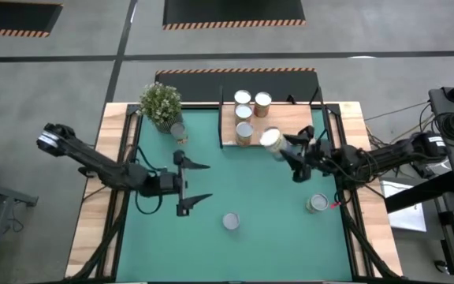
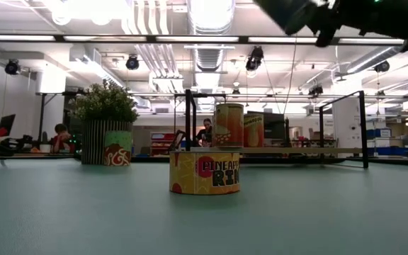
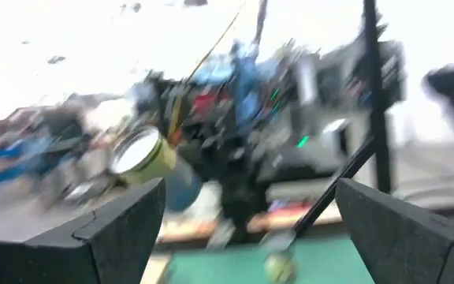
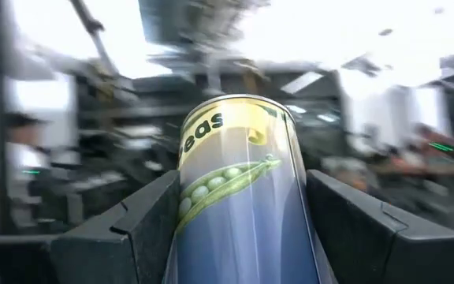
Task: Pick and place cans onto a shelf
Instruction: Put the purple can on the shelf
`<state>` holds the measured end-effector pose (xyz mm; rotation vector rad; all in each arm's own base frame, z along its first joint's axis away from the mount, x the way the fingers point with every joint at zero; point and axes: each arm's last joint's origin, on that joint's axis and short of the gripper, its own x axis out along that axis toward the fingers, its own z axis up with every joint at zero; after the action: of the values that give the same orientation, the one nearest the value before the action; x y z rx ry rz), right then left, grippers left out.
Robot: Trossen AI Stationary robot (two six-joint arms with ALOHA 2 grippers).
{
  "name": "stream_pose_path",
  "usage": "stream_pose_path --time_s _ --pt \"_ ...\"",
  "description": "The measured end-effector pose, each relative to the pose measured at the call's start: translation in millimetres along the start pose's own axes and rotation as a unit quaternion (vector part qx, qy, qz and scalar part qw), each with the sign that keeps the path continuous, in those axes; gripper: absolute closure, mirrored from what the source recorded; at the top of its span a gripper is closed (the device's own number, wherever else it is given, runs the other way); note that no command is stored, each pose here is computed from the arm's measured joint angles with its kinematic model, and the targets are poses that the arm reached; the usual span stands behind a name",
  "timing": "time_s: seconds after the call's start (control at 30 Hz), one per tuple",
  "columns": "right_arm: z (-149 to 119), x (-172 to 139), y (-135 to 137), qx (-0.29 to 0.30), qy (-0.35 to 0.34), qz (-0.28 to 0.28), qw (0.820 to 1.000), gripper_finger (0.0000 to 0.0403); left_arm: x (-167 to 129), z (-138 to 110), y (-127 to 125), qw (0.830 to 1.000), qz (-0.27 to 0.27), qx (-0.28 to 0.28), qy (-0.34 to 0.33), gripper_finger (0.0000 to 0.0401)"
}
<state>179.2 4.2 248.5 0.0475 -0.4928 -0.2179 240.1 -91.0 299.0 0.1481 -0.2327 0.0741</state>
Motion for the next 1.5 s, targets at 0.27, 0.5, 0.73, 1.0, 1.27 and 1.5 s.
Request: stream_pose_path --time_s 0.27,0.5,0.73,1.0,1.27,1.5 --pt "-5 11 16 -0.015 -0.031 0.092 0.995 0.0152 46 -44 5 0.997 -0.007 -0.007 -0.075 0.0049" --pt "-5 31 42 -0.072 -0.042 0.127 0.988 0.0152 82 -70 6 0.992 0.028 -0.01 -0.119 0.0049" --pt "-3 41 58 -0.106 -0.056 0.143 0.982 0.0152 93 -96 15 0.987 0.036 -0.062 -0.143 0.0049" --pt "-9 52 64 -0.119 -0.05 0.144 0.981 0.0152 117 -111 11 0.985 0.004 -0.077 -0.152 0.0049" --pt "-13 58 67 -0.119 -0.048 0.143 0.981 0.0152 131 -113 14 0.984 0.005 -0.081 -0.161 0.0049" --pt "-15 57 66 -0.115 -0.037 0.141 0.983 0.015 131 -113 14 0.984 0.005 -0.078 -0.158 0.0087"
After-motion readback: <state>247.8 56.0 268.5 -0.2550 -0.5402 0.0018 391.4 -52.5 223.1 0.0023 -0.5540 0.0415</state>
